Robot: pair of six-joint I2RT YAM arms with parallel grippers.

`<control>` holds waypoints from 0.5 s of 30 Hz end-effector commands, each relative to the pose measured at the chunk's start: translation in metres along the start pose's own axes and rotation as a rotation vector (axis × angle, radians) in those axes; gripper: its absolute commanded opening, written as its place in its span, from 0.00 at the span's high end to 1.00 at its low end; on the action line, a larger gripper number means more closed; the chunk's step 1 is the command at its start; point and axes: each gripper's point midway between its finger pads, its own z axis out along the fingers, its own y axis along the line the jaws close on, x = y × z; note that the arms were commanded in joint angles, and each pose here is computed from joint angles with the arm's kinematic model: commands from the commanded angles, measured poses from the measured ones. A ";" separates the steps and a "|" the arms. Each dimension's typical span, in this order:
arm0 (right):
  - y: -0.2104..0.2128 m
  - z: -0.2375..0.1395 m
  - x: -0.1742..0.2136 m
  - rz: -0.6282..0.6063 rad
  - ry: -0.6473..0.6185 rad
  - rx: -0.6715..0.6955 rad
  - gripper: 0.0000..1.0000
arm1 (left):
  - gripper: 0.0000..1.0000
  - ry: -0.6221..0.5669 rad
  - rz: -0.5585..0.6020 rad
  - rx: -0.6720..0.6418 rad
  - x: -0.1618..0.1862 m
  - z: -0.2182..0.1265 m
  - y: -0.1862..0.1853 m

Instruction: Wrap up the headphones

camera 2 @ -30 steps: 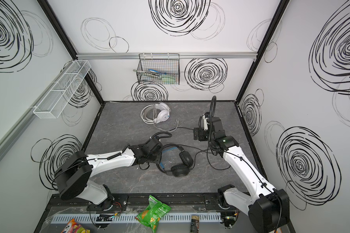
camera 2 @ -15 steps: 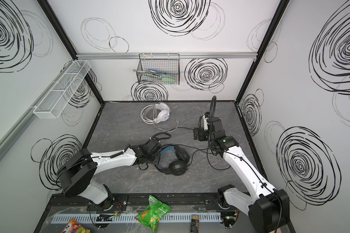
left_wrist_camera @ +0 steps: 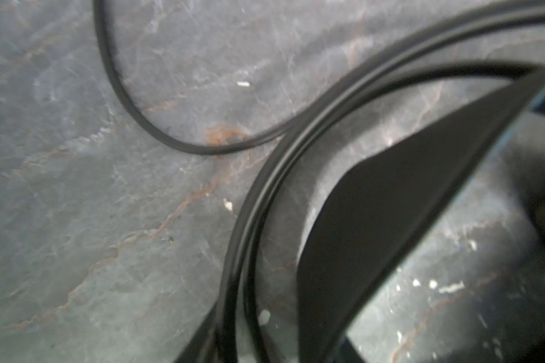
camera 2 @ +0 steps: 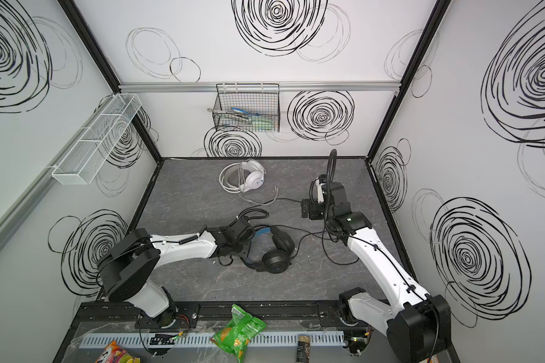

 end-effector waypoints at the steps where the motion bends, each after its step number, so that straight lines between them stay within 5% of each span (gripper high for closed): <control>1: 0.006 -0.008 -0.017 -0.004 -0.057 -0.017 0.03 | 0.67 0.112 0.027 -0.104 0.036 0.018 0.019; 15: 0.009 -0.009 -0.019 -0.009 -0.059 -0.029 0.03 | 0.96 0.022 -0.025 -0.127 0.008 0.000 0.031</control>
